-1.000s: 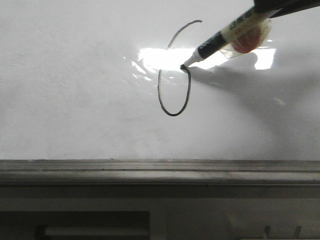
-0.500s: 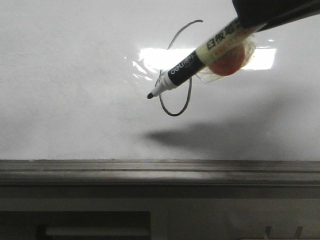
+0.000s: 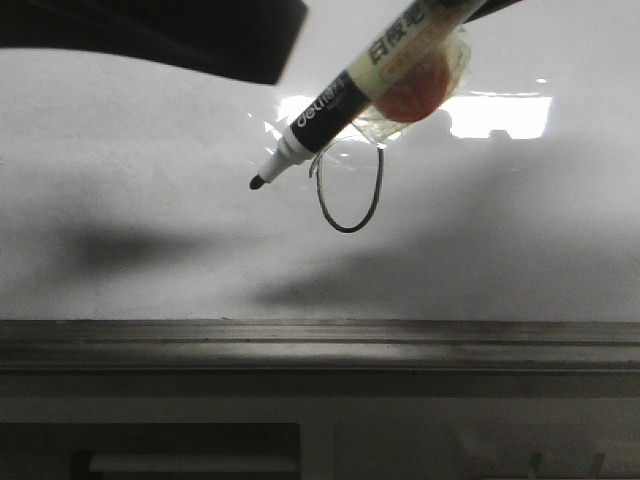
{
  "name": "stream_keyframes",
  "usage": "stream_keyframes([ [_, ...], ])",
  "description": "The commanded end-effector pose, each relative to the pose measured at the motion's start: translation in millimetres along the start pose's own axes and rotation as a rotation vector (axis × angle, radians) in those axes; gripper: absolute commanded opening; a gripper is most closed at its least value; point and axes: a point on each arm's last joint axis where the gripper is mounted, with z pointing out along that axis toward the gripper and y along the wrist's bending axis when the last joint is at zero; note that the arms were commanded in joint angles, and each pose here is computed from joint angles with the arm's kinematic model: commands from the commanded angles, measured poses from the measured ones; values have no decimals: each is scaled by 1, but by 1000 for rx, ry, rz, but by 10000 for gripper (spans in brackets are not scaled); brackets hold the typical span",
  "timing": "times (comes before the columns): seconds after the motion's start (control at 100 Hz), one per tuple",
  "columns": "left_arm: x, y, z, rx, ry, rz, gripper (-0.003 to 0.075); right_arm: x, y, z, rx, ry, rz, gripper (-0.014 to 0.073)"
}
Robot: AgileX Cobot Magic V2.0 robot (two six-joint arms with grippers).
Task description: Write number 6 on whiteboard
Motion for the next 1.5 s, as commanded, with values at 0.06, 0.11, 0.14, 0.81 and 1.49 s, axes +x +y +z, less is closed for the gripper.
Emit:
stream_keyframes([
  [0.06,-19,3,14,-46,-46,44,419,-12,5,-7,-14,-55,-7,-45],
  [0.11,-19,4,18,-46,-36,44,419,-12,5,-7,-15,-55,-7,-45],
  [0.14,-18,5,22,-47,-26,47,419,-12,5,-7,-15,-55,-7,-45],
  [0.81,-13,11,40,-72,14,60,-19,-12,5,-7,-22,-48,-6,1],
  [1.49,0,35,-35,-318,-257,-517,-20,16,-22,-57,299,-47,136,437],
])
